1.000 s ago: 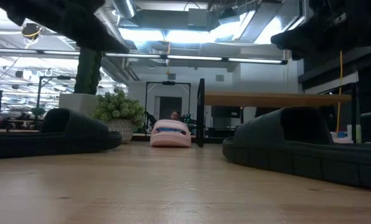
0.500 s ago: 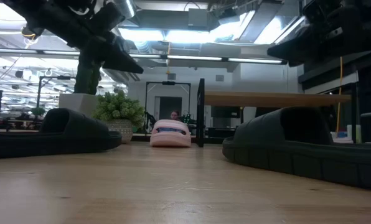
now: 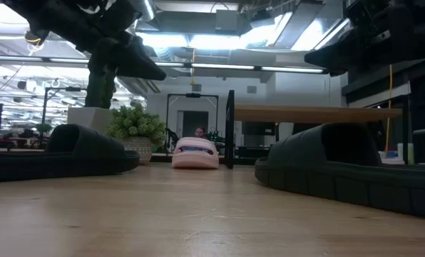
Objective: Pick and place slides into the shelf
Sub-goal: Put the left pink slides on the shelf
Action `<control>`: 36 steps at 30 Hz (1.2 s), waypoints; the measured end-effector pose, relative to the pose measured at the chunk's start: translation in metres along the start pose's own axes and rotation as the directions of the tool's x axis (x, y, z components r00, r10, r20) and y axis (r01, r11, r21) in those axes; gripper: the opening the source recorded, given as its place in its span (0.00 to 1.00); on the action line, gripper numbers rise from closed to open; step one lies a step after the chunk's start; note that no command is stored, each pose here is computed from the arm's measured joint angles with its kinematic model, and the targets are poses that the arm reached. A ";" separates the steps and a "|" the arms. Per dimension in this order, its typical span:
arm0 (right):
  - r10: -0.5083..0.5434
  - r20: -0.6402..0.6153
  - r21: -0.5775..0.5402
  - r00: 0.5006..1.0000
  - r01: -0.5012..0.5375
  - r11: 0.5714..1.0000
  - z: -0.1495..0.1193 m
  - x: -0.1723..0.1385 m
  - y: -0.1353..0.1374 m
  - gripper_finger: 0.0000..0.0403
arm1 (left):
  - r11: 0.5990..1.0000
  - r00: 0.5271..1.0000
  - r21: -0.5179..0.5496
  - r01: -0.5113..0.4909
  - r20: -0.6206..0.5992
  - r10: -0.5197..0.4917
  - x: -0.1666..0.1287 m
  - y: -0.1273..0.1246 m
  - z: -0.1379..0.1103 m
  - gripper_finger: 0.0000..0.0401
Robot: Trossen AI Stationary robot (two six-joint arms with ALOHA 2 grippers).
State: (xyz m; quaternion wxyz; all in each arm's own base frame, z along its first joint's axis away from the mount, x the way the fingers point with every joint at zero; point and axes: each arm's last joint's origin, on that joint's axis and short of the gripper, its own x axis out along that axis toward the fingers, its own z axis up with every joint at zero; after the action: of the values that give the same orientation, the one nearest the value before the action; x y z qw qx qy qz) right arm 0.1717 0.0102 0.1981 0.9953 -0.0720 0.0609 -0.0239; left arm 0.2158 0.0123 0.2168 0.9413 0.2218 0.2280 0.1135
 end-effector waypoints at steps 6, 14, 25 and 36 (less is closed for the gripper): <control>0.000 0.000 0.059 1.000 0.000 0.998 0.000 0.000 0.000 0.02 | 1.000 1.000 -0.031 -0.004 -0.001 0.004 0.000 0.000 0.000 0.32; 0.000 0.000 0.077 1.000 0.000 0.997 0.000 0.000 0.000 0.02 | 0.998 0.999 -0.048 -0.044 -0.020 0.043 0.004 0.007 -0.003 0.36; 0.000 -0.002 0.075 1.000 0.000 0.997 0.000 0.000 0.000 0.02 | 1.000 0.999 0.022 0.007 -0.044 -0.006 0.045 -0.010 -0.017 0.35; 0.001 -0.010 0.067 1.000 -0.001 0.998 -0.001 0.000 0.000 0.02 | 0.997 0.978 -0.003 -0.081 -0.191 0.079 0.074 -0.010 -0.046 0.35</control>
State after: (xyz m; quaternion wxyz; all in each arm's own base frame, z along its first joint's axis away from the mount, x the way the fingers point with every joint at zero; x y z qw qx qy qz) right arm 0.1716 0.0102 0.1972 0.9968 -0.0382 0.0650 -0.0257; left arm 0.2588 0.0436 0.1470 0.9110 0.2140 0.3072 0.1731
